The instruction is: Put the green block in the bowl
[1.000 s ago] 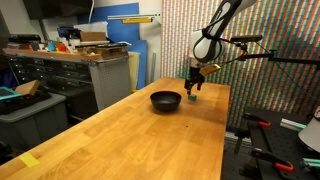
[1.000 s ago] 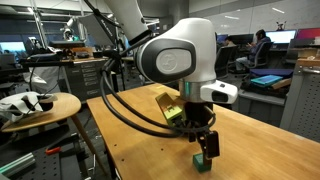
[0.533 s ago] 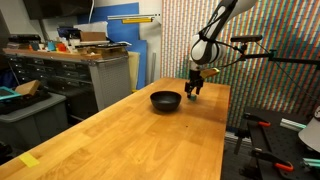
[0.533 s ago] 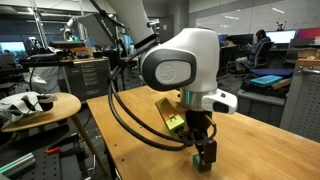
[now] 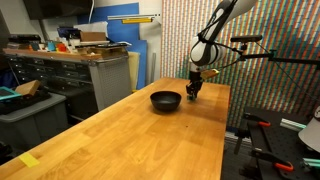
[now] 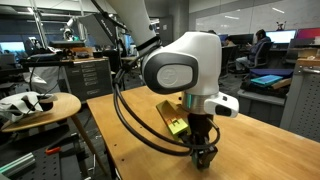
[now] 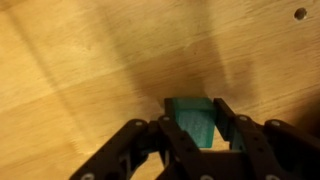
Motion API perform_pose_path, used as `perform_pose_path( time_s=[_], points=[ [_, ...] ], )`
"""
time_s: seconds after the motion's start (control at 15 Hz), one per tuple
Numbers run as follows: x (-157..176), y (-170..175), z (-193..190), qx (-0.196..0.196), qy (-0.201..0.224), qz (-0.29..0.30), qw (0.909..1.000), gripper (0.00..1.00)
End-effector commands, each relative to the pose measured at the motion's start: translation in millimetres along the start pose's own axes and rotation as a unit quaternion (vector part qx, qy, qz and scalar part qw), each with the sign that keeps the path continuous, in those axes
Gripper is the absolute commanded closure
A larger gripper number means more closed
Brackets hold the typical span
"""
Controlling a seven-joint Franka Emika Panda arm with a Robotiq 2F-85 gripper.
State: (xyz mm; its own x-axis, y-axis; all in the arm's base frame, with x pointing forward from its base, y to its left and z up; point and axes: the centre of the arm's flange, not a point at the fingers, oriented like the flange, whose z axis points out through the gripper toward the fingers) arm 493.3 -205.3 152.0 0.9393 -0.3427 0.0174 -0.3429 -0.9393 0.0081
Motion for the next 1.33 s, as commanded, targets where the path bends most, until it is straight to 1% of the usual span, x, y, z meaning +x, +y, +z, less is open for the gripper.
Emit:
perform_pose_path(
  time_s=[0.0, 0.33, 0.73, 1.13, 1.27],
  points=[
    [8, 5, -3, -0.002, 0.009, -0.009, 0.9999, 0.83],
    [18, 2, -23, -0.018, 0.015, -0.017, 0.9996, 0.83],
    [50, -12, -57, -0.043, 0.013, -0.047, 0.9979, 0.83],
    [80, -52, -99, -0.068, 0.033, -0.085, 0.9935, 0.83],
    [85, -70, -110, -0.067, 0.039, -0.102, 0.9917, 0.83]
  ],
)
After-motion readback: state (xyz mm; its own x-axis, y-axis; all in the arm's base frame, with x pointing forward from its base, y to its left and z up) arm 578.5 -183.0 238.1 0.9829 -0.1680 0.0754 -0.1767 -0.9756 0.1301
